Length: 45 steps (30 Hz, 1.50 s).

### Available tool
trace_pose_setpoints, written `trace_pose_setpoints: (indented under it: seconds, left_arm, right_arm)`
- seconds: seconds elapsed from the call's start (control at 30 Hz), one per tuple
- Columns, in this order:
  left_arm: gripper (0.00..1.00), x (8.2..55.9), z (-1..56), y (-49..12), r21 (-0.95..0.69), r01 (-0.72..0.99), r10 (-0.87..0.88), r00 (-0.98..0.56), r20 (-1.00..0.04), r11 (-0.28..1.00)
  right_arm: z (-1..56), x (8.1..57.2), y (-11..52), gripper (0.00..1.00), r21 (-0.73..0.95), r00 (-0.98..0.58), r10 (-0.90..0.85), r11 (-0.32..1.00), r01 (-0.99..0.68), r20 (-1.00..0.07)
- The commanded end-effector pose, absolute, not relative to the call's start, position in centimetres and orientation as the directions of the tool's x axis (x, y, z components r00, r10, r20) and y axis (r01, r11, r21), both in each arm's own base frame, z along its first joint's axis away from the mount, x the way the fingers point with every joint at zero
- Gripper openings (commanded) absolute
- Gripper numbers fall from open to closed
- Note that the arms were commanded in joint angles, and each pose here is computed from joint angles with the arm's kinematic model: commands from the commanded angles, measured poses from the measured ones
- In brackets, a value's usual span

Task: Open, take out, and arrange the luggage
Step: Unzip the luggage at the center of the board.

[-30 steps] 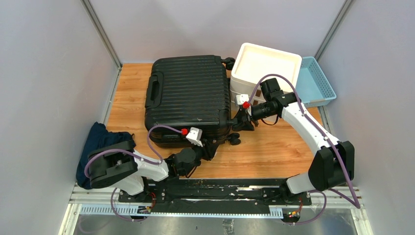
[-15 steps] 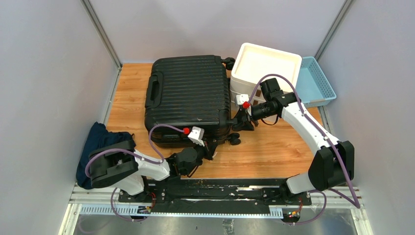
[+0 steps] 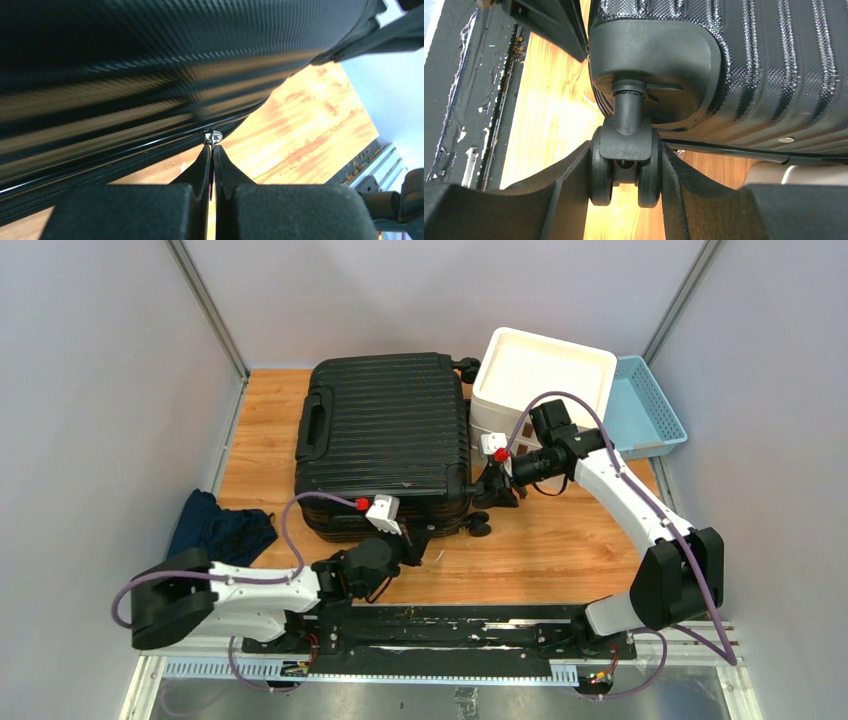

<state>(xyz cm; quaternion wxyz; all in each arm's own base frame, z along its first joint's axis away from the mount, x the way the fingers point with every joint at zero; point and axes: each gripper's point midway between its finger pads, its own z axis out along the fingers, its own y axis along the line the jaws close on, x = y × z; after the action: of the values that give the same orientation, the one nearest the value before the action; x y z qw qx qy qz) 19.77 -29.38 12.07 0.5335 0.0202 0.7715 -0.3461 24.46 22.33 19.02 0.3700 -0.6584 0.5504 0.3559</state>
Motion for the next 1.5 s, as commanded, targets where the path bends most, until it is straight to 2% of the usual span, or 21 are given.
trace_pose_setpoints:
  seconds: [0.0, 0.2, 0.5, 0.93, 1.07, 1.27, 1.47]
  left_arm:
    - [0.00, 20.5, 11.2, -25.1, -0.493, 0.252, -0.360, -0.431, -0.827, 0.833]
    - [0.00, 20.4, 11.7, -22.4, -0.533, 0.200, -0.387, -0.491, -0.781, 0.822]
    - [0.00, 19.4, 11.7, -19.9, -0.464, 0.206, -0.285, -0.559, -0.778, 0.862]
    - [0.00, 20.2, 12.1, -13.6, -0.409, 0.063, -0.316, -0.531, -0.786, 0.910]
    - [0.00, 20.4, 12.6, -10.9, -0.444, -0.033, -0.406, -0.471, -0.783, 0.895]
    - [0.00, 19.8, 13.7, -6.1, -0.491, -0.181, -0.523, -0.300, -0.798, 0.852]
    - [0.00, 19.9, 14.2, -3.5, -0.478, -0.263, -0.531, -0.194, -0.825, 0.838]
  right_arm:
    - [15.8, 22.4, 20.9, 0.10, 0.052, 0.018, -0.588, -0.102, -0.993, -0.809]
    - [15.2, 22.7, 20.0, 0.08, 0.040, 0.017, -0.630, -0.076, -0.996, -0.777]
    - [14.6, 22.8, 19.5, 0.07, 0.038, 0.012, -0.656, -0.063, -0.997, -0.755]
    - [14.3, 23.4, 18.7, 0.06, 0.036, -0.008, -0.681, -0.027, -0.999, -0.733]
    - [14.2, 23.5, 18.7, 0.06, 0.040, -0.014, -0.685, -0.022, -0.999, -0.729]
    - [14.1, 23.6, 18.6, 0.06, 0.043, -0.019, -0.689, -0.018, -0.999, -0.724]
    - [13.9, 23.7, 18.6, 0.06, 0.054, -0.031, -0.695, -0.011, -0.998, -0.718]
